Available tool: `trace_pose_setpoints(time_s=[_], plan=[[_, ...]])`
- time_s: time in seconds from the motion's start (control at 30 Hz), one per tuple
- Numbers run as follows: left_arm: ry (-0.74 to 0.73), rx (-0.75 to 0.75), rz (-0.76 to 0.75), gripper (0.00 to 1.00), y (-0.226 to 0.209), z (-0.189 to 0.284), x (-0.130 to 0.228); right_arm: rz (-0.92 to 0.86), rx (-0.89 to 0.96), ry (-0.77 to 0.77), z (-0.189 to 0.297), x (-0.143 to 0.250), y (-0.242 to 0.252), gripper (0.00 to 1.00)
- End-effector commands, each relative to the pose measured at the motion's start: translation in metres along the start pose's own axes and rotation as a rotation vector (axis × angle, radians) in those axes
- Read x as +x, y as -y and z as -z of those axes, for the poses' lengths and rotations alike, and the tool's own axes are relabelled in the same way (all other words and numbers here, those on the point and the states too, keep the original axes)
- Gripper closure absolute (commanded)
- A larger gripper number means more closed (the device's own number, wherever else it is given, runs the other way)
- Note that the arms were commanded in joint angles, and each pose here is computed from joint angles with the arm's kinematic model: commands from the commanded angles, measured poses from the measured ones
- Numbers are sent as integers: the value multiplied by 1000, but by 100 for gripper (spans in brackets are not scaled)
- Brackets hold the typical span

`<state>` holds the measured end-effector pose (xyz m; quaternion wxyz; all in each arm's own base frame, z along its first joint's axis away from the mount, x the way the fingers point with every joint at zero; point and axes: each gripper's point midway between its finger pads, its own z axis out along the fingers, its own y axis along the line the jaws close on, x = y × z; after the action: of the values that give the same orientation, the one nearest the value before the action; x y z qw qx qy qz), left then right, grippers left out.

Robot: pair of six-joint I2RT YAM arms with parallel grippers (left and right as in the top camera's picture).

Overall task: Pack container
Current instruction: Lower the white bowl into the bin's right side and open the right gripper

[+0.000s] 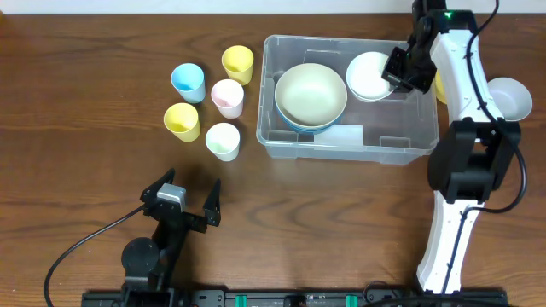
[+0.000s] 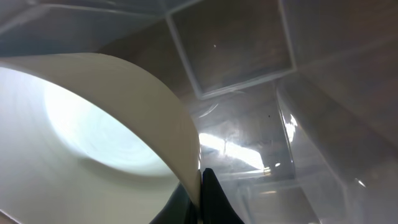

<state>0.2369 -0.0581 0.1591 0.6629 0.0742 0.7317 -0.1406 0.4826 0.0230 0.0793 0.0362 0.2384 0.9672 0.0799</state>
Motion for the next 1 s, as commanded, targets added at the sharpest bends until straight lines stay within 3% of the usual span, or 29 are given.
trace_pose_setpoints(time_s=[0.0,0.1,0.23,0.3,0.37,0.57,0.7,0.87,0.97], plan=[[-45,8,-2,2,0,-1,16,-9,18,-18,-13,1,1,98],[-45,8,-2,2,0,-1,16,-9,15,-14,-15,0,1,92],[-45,8,-2,2,0,-1,16,-7,7,-9,-16,-2,-1,65],[-45,8,-2,2,0,-1,16,-7,4,-12,-15,-1,-1,45],[-45,8,-2,2,0,-1,16,-2,3,-16,-15,0,-2,36],[-45,8,-2,2,0,-1,16,72,-162,-58,-2,6,-30,28],[-45,8,-2,2,0,-1,16,117,-313,-37,36,5,-59,27],[-45,8,-2,2,0,-1,16,169,-399,146,124,-14,-68,22],[-45,8,-2,2,0,-1,16,111,-384,311,187,-31,-43,13]])
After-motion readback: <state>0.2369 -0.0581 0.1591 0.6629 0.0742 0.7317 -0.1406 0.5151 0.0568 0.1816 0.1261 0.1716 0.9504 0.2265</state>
